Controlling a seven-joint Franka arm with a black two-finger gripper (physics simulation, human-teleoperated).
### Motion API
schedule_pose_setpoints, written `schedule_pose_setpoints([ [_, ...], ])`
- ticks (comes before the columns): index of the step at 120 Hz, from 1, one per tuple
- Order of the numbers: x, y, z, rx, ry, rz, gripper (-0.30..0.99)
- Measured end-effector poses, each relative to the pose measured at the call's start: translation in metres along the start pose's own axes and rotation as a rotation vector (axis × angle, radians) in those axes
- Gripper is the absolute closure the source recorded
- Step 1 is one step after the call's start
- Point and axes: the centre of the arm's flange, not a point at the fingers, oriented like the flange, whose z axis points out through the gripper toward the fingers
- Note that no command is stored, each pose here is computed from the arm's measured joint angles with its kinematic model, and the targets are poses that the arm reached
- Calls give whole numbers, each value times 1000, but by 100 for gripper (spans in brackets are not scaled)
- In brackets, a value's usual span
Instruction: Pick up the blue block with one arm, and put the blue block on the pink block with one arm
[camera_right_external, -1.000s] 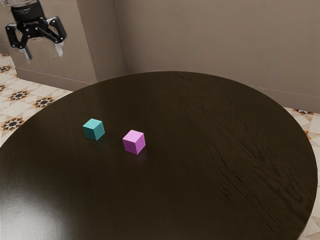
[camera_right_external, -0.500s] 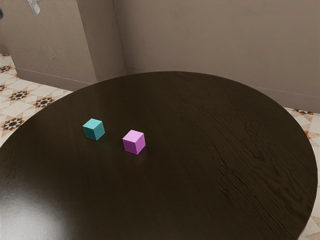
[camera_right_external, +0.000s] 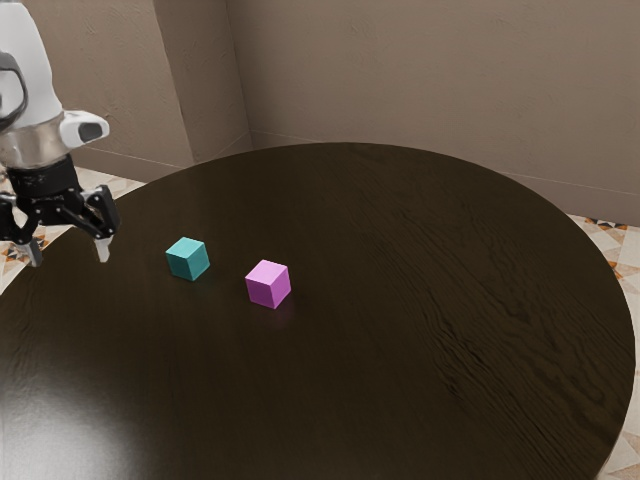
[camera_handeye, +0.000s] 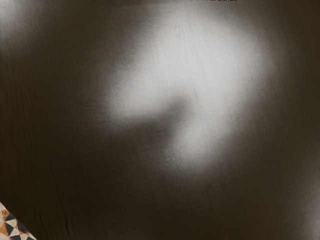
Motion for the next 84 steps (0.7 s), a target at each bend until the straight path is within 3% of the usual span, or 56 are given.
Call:
schedule_pose_setpoints([
  [17,23,57,2,11,25,89,0],
  [26,36,62,3,-28,12,121,0],
  [48,63,78,63,5,-32,129,0],
  [64,81,76,81,86,75,189,0],
  [84,121,75,110,78,162,267,0],
])
